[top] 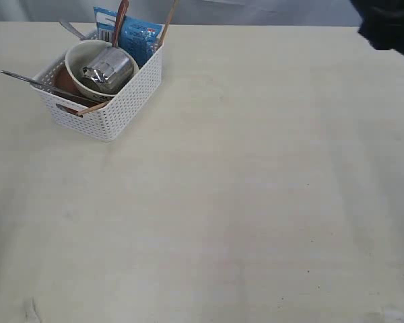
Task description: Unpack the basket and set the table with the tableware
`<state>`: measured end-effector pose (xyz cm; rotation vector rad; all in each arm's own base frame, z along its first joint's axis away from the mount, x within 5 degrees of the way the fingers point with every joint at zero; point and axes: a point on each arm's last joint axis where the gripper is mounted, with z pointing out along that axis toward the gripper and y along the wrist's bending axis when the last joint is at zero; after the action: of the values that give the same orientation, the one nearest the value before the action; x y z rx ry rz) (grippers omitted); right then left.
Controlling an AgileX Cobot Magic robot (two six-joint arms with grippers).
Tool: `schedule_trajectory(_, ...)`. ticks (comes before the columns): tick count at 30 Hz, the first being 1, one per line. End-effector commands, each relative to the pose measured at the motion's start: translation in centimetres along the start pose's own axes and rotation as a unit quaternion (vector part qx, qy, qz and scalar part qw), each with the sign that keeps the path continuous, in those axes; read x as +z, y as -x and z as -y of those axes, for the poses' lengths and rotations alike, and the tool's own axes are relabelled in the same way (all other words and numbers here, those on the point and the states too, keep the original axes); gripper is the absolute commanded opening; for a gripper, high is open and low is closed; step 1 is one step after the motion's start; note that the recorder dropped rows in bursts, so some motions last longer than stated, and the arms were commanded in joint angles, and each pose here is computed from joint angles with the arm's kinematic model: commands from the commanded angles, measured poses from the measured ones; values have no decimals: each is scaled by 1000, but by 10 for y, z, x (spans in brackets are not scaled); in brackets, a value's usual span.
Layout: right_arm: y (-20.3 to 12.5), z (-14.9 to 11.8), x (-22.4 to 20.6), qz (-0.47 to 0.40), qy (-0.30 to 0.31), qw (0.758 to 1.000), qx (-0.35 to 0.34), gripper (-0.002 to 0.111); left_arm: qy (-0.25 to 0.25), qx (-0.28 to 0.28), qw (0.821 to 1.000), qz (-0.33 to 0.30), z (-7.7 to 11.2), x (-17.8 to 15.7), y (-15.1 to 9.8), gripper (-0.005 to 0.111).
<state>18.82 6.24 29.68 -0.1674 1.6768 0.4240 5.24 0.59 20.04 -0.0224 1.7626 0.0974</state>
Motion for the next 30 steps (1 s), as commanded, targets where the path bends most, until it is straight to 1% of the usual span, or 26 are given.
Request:
schedule_trajectory(1,0,-15,34,-85,7,996,-15,59,1,0,1000,2,0,0,-1,0)
schedule_trajectory(5,3,-29,57,-133,9,991,-28,59,1,0,1000,2,0,0,-1,0)
schedule_trajectory(10,11,-41,81,-164,7,986,-40,59,1,0,1000,2,0,0,-1,0)
schedule_trajectory(15,20,-43,114,-197,-18,978,-63,59,1,0,1000,2,0,0,-1,0)
schedule_trajectory(19,20,-43,142,-260,-42,960,-92,59,1,0,1000,2,0,0,-1,0)
schedule_trajectory(21,17,-45,155,-293,-35,950,-105,59,1,0,1000,2,0,0,-1,0)
schedule_trajectory(24,12,-52,176,-337,1,933,-126,59,1,0,1000,2,0,0,-1,0)
schedule_trajectory(27,7,-60,194,-345,38,929,-124,59,1,0,1000,2,0,0,-1,0)
schedule_trajectory(30,1,-55,210,-339,59,932,-116,59,1,0,1000,2,0,0,-1,0)
